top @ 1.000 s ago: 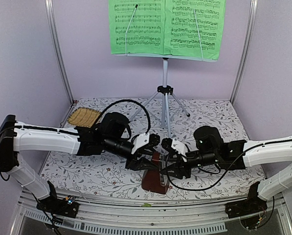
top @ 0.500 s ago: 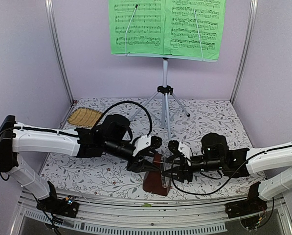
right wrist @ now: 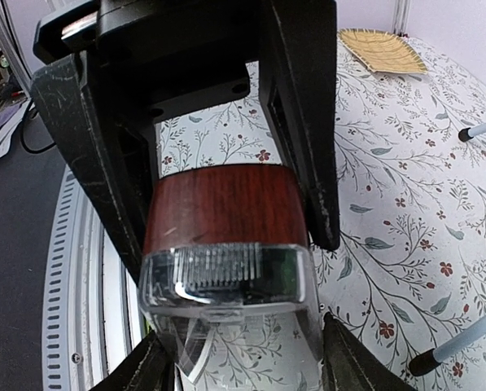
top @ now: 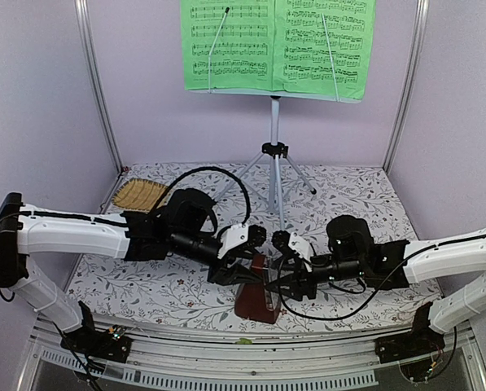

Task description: Set up the instrument practice props

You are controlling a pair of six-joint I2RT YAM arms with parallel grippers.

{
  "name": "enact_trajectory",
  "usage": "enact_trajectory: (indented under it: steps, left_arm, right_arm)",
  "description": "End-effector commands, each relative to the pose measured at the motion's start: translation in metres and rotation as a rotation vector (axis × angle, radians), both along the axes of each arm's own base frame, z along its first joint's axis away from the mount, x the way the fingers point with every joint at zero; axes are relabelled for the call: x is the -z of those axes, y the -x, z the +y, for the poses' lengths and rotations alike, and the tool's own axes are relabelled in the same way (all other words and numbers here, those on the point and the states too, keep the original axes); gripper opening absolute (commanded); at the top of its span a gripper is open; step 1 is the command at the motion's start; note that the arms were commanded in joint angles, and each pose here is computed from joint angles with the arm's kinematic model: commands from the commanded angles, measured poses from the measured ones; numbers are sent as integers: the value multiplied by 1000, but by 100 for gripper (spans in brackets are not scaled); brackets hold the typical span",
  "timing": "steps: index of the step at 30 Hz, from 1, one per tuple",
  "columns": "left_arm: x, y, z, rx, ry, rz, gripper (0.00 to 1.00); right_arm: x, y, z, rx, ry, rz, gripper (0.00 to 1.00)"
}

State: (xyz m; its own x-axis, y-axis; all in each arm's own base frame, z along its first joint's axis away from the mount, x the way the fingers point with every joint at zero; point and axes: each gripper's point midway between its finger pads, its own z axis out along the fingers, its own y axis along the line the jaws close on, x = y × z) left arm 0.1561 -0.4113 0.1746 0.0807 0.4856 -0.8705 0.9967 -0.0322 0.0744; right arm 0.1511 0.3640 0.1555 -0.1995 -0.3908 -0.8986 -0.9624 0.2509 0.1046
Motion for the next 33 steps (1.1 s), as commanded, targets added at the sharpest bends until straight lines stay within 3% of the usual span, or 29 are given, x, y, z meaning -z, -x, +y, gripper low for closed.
enact_trajectory:
  steps: [1, 7, 10, 13, 20, 22, 33]
  left_arm:
    - [-3, -9, 0, -29, -7, -48, 19]
    - [0, -8, -1, -23, -11, -42, 19]
    - [0, -8, -2, -19, -12, -41, 18]
    - [1, -8, -2, -21, -15, -42, 17]
    - [4, -9, 2, -32, -27, -60, 12]
    - [6, -11, 5, -43, -35, -76, 10]
    - [3, -13, 13, -64, -32, -114, 5]
  right_arm:
    - [-10, -4, 8, -13, -6, -3, 62]
    - [-7, -1, 11, -39, 8, 8, 73]
    - [-7, -2, 12, -38, 12, 5, 71]
    - [-8, -3, 11, -33, 17, -5, 60]
    - [-2, 1, 2, -33, 19, 21, 11]
    - [0, 1, -2, -30, 8, 39, 4]
    - [-3, -1, -12, -13, -45, 58, 1]
